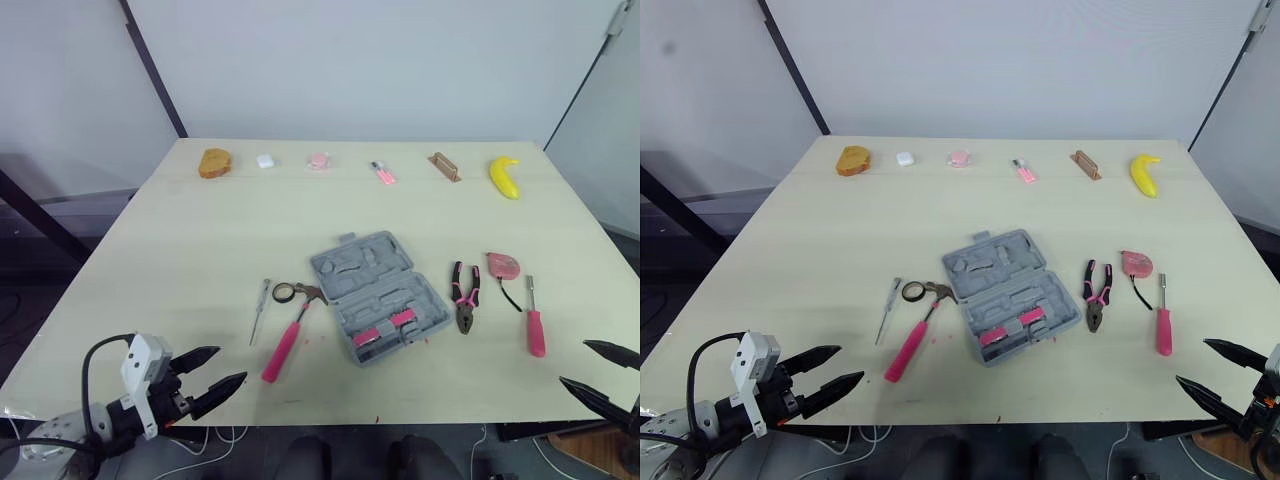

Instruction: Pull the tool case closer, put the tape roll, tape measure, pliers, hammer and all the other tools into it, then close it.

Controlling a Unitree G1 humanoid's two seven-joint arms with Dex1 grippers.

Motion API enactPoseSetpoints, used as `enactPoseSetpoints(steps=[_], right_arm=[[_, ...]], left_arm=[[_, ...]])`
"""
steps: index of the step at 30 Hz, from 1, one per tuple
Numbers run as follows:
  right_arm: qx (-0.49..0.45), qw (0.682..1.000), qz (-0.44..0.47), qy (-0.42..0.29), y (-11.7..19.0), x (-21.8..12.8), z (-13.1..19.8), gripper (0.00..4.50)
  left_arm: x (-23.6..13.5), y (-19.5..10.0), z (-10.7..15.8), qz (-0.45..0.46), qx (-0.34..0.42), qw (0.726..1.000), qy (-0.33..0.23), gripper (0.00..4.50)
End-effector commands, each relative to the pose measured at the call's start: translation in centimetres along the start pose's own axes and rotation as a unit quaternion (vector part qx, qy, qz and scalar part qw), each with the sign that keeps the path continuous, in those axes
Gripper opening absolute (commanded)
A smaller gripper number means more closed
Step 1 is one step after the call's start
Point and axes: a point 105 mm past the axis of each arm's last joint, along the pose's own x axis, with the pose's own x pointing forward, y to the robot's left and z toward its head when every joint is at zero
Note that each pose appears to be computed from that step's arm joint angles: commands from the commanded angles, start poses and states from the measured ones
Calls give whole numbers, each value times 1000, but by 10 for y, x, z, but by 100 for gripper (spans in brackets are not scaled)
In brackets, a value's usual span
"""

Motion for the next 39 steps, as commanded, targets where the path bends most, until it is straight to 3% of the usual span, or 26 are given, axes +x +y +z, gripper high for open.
enactPoseSetpoints(steps=[1,4,8,11,15,21,23,24,27,28,30,32,33,34,39], right_arm=[[-18,1000,-18,-7,-7,-4,11,449],[-15,998,-52,7,-15,11,17,449],[-22,998,-57,-18,-11,48,53,449],[-76,995,-46,44,-14,80,75,449],[-57,996,-38,52,-23,110,95,449],[-56,996,-18,64,-39,156,116,449],[-64,995,-8,79,-45,180,120,392],[-78,993,1,90,-46,189,120,350],[-120,984,15,128,-56,218,114,230],[-127,982,24,137,-55,226,112,159],[-138,979,40,146,-54,240,111,69],[-151,976,45,152,-54,249,111,3],[-163,972,48,161,-54,254,109,0],[-178,968,50,171,-54,259,108,0],[-219,950,72,209,-48,276,97,0]], left_arm=[[1,1,2,-3,10,1000,-4,445],[11,3,9,-7,17,1000,-17,445],[27,-2,26,-13,43,998,-35,445],[45,-16,50,-44,73,995,-57,445],[59,-16,62,-25,106,994,-25,445],[75,-23,70,-88,97,991,-8,445],[83,-24,66,-111,96,989,11,450],[86,-25,63,-122,96,988,21,393],[103,-21,55,-132,111,984,48,292],[109,-20,55,-129,111,984,46,223],[119,-19,53,-129,112,984,50,136],[125,-19,51,-127,112,984,53,72],[128,-18,50,-123,110,985,56,21],[132,-18,48,-119,108,985,59,7],[145,-12,42,-94,109,987,68,7]])
